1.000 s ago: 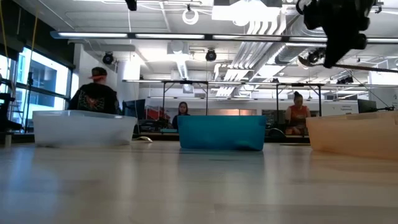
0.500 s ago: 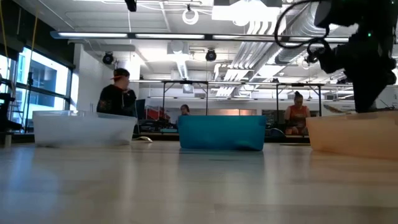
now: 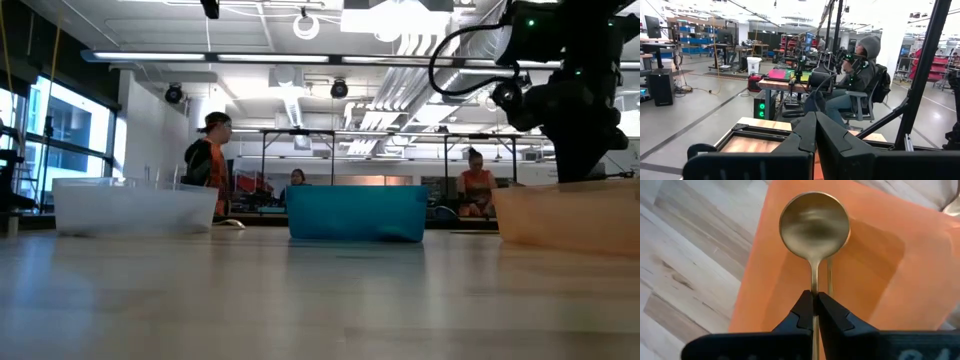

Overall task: Sort silverware by color (type)
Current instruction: Put the gold spoon into the orange bin

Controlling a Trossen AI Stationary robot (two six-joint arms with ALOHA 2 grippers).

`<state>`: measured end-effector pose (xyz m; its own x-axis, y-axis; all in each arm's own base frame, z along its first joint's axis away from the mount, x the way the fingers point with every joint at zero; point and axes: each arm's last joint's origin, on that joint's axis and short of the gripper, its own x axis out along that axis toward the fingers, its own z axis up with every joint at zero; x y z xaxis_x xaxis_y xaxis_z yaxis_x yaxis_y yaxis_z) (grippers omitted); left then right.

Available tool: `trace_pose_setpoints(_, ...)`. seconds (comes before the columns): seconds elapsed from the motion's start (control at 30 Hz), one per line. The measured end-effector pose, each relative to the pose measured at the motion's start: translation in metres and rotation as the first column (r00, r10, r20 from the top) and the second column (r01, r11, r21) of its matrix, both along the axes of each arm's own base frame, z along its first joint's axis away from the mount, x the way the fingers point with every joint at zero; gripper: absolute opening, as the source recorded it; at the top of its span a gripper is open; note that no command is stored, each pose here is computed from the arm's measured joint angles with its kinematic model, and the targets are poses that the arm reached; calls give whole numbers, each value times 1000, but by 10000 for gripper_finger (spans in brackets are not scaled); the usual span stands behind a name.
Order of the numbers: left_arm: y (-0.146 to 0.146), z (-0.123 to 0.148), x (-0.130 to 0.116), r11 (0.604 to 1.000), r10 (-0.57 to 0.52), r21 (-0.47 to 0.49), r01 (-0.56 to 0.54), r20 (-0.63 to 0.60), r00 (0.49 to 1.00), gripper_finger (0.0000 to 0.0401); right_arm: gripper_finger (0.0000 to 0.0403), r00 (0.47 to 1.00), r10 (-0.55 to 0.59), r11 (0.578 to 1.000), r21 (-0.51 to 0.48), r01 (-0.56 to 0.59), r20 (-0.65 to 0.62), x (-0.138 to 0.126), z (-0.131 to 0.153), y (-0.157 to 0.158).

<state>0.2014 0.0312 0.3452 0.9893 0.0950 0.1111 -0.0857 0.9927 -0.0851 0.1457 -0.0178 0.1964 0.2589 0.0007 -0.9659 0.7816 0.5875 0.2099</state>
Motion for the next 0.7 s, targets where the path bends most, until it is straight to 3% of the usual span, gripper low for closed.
trace_pose_setpoints(0.33,0,0,0,1000,1,0,-1,0,1000,0,0,999,20,1000,-9,-20,-42,1,-5,-10)
trace_pose_setpoints(0.7,0,0,0,1000,1,0,-1,0,1000,0,0,983,128,990,71,-120,-132,19,-27,-13)
